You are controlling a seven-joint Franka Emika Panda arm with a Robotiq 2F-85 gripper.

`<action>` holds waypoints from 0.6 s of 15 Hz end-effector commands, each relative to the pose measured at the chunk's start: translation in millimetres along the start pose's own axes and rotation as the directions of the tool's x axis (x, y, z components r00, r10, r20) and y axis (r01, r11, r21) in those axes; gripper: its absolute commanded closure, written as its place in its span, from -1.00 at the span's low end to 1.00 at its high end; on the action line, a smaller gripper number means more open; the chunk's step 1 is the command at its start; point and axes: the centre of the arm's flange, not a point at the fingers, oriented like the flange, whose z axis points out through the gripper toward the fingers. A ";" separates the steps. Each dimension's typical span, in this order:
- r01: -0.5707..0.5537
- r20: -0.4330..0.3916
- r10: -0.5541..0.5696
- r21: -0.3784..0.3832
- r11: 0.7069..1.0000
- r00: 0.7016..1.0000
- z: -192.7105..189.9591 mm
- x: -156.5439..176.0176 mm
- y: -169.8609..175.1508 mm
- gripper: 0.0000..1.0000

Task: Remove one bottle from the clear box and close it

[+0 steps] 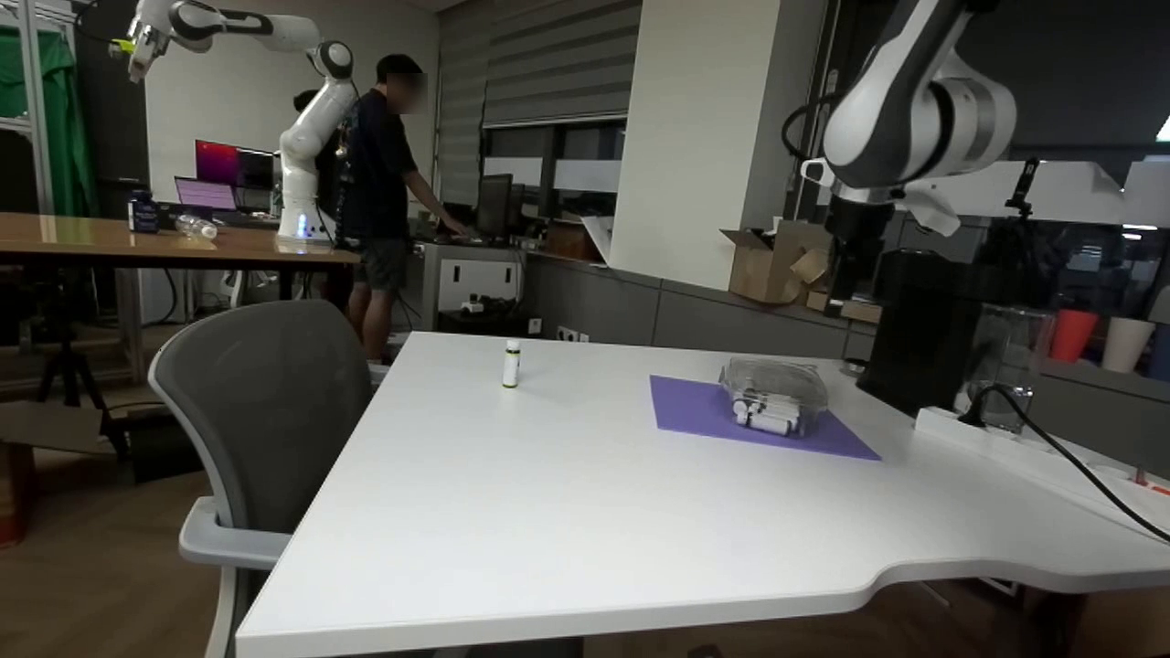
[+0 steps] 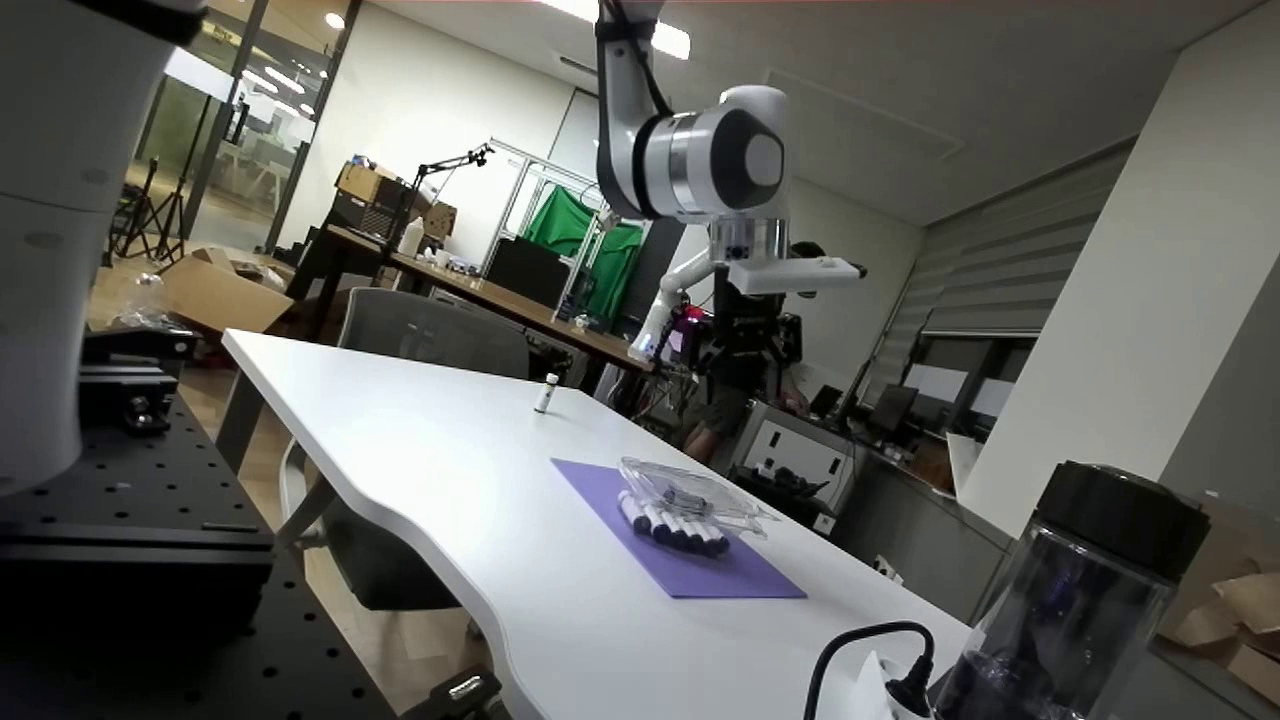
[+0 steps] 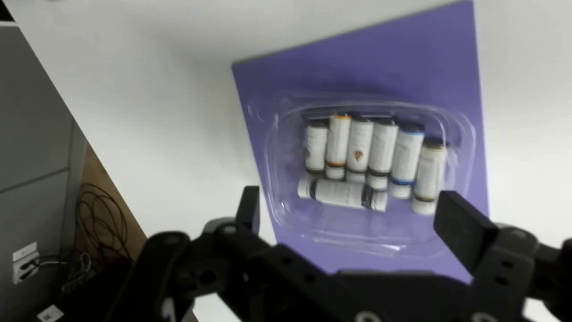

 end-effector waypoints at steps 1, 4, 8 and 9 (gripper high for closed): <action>-0.024 -0.125 0.044 0.154 0.988 0.991 21.4 12.5 28.2 -1.00; -0.046 -0.190 0.101 0.277 0.960 0.977 39.0 27.8 25.9 -1.00; -0.079 -0.197 0.155 0.347 0.935 0.968 85.4 10.7 50.6 -1.00; -0.092 -0.184 0.167 0.360 0.928 0.969 99.1 3.3 56.5 -1.00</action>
